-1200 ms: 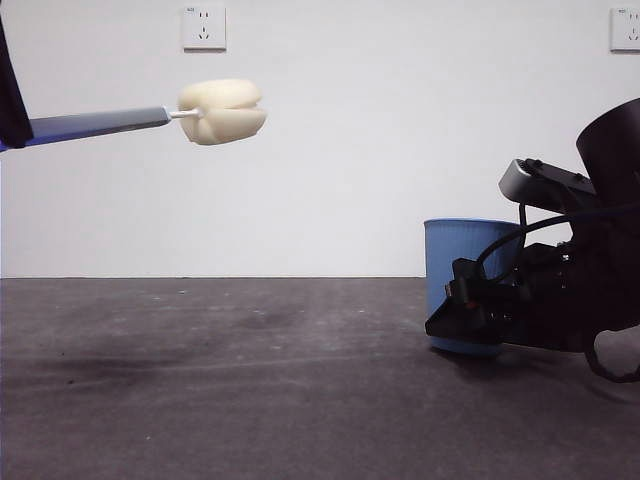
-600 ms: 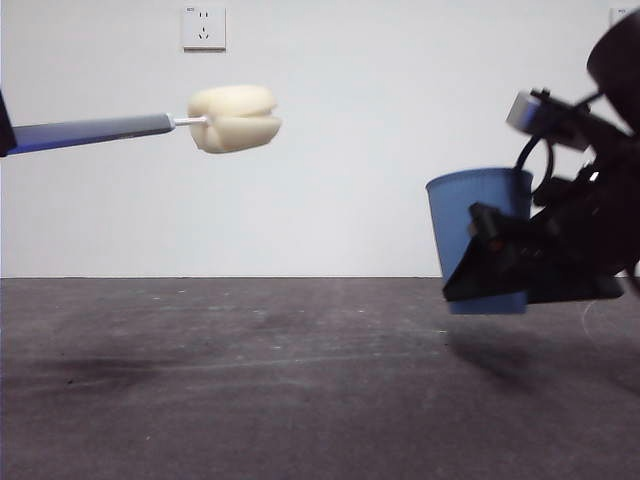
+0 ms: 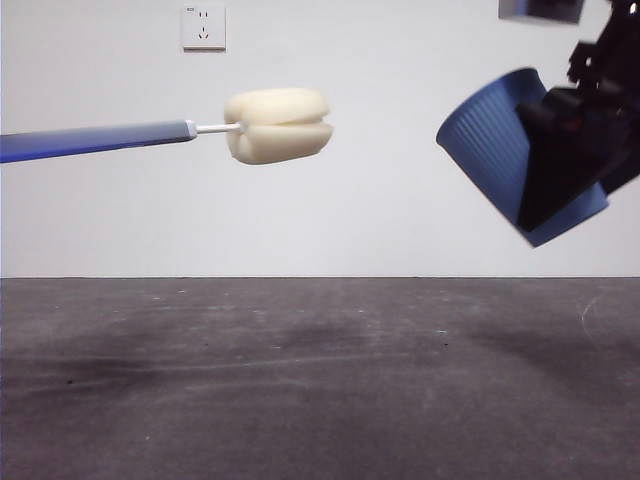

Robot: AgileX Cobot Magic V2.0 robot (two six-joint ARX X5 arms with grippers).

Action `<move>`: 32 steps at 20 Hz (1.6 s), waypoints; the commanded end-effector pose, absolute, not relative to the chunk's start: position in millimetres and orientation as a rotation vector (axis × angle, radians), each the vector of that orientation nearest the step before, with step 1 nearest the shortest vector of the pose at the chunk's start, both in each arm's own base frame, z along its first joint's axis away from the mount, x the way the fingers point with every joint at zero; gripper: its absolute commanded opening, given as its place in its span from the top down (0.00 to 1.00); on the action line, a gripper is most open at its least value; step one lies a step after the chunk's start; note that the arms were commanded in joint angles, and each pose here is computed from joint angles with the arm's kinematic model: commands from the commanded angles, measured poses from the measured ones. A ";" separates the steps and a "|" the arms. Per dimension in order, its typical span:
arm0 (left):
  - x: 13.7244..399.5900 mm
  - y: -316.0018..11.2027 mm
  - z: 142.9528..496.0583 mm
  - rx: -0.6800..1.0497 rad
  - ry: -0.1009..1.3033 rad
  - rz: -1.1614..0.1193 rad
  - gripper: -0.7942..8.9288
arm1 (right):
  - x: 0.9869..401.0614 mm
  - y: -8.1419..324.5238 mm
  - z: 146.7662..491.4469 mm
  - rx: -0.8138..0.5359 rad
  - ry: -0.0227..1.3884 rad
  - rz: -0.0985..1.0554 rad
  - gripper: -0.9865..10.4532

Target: Pick up the cup brush,pick up the cup,insert the brush into the cup,clean the cup,put the cup brush back,put the cup back to the fixed position on the table

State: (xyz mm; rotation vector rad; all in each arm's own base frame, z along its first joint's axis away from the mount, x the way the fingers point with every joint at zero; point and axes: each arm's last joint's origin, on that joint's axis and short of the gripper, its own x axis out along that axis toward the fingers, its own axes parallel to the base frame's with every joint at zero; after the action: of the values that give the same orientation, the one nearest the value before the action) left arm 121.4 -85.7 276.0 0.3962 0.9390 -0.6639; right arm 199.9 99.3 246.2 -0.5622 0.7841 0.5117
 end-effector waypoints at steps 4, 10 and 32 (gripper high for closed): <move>126.8 -90.2 269.5 0.526 0.939 -0.743 0.93 | 188.1 97.6 240.0 -1.007 0.903 0.497 0.93; 131.8 -102.1 264.2 0.547 0.962 -0.833 0.93 | 186.5 108.9 234.3 -1.288 0.887 0.523 0.93; 153.6 -149.5 255.1 0.649 1.025 -0.921 0.93 | 184.4 172.7 220.6 -1.776 0.593 0.630 0.93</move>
State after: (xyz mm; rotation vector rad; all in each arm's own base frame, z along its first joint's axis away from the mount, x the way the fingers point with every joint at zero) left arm 153.5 -148.0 254.2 0.6533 1.0315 -0.9133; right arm 183.7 171.4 219.9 -1.7619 0.6020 0.6303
